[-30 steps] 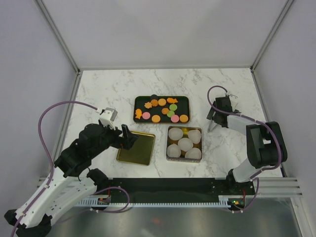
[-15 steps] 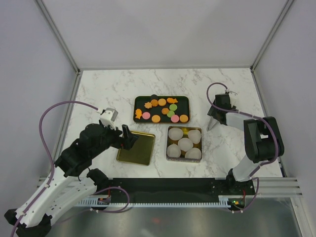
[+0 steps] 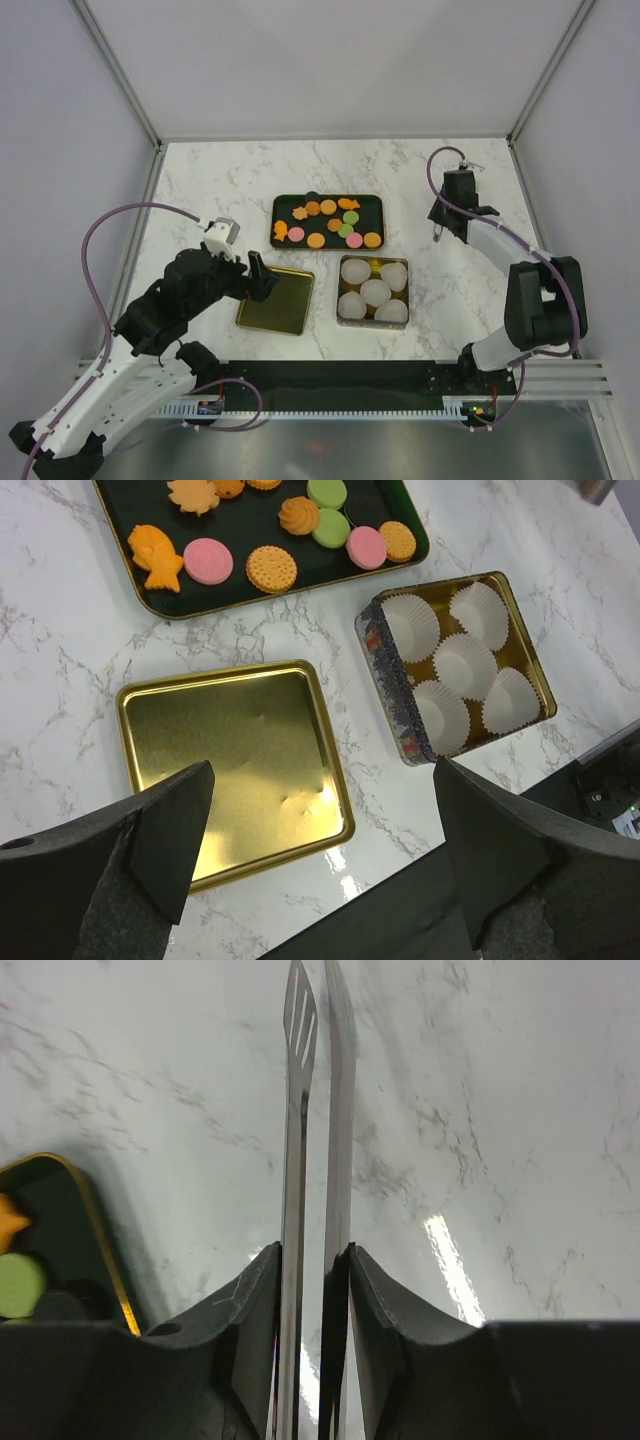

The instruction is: Pack the cookies

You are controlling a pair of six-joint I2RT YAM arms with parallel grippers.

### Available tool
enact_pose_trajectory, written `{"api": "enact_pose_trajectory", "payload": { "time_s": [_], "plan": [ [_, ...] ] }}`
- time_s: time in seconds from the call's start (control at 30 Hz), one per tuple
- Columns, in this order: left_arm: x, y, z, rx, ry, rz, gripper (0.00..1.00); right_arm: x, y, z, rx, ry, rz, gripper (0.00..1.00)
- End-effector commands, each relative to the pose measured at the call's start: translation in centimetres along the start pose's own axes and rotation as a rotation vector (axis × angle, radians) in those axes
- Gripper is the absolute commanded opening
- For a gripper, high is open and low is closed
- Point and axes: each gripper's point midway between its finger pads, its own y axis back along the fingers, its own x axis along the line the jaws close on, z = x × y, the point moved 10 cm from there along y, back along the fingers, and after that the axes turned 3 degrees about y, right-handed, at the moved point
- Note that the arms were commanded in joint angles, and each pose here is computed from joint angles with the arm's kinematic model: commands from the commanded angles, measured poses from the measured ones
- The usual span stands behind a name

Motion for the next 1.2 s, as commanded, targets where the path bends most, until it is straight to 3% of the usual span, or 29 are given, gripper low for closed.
{"api": "enact_pose_trajectory", "payload": {
  "time_s": [0.0, 0.3, 0.53, 0.9, 1.17],
  "plan": [
    [0.1, 0.2, 0.1, -0.031, 0.029, 0.028, 1.0, 1.6, 4.8, 5.1, -0.136, 0.013, 0.132, 0.4],
    [0.3, 0.4, 0.3, -0.054, 0.038, 0.049, 1.0, 4.2, 10.7, 4.1, -0.173, 0.116, 0.307, 0.42],
    [0.3, 0.3, 0.2, -0.052, 0.039, 0.056, 1.0, 7.6, 15.8, 0.0, -0.15, 0.24, 0.52, 0.39],
    [0.4, 0.1, 0.2, -0.044, 0.038, 0.06, 1.0, 12.5, 16.4, -6.5, -0.03, 0.424, 0.607, 0.37],
    [0.3, 0.2, 0.2, -0.043, 0.038, 0.056, 1.0, 14.0, 15.7, -8.3, -0.009, 0.483, 0.583, 0.41]
  ]
}}
